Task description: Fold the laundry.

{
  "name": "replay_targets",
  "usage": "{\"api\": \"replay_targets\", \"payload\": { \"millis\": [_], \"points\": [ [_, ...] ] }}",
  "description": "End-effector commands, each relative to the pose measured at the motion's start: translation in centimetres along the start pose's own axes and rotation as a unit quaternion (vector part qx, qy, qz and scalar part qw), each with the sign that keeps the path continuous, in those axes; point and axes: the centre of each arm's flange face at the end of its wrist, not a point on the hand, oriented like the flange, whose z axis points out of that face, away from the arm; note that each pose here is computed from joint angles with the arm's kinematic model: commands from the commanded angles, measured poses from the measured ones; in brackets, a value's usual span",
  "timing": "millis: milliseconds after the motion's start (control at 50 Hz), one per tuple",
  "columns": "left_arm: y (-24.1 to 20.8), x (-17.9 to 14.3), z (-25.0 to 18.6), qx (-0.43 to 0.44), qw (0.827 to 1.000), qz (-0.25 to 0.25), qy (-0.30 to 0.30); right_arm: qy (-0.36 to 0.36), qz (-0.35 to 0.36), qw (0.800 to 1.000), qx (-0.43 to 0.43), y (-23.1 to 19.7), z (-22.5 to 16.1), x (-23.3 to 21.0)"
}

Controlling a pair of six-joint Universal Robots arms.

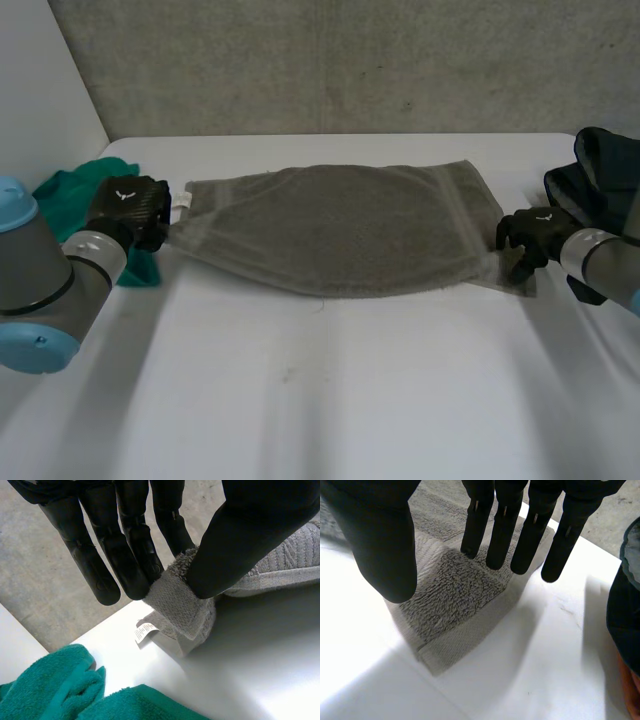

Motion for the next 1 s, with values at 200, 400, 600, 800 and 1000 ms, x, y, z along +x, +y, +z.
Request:
{"api": "replay_targets", "payload": {
  "millis": [200,400,600,800,1000],
  "points": [
    [0.5,-0.7,-0.1,-0.006,1.0,-0.016,-0.004,-0.015,-0.115,0.993,-0.004,2.2,-0.4,-0.4],
    [0.6,-1.0,0.0,-0.006,1.0,-0.017,-0.008,-0.008,-0.128,0.991,0.025,2.2,0.9,-1.2],
    [0.4,-0.9,-1.0,-0.016,1.0,-0.016,-0.004,0.003,-0.134,0.99,0.043,1.7,1.4,-1.4],
    [0.5,-1.2,-6.3,-0.125,0.991,0.041,0.023,0.011,-0.168,0.986,-0.014,0.1,-3.9,0.0],
    [1.8,-0.9,-14.1,-0.301,0.939,0.108,0.128,-0.07,-0.217,0.952,-0.204,1.9,-11.6,0.3]
  ]
}}
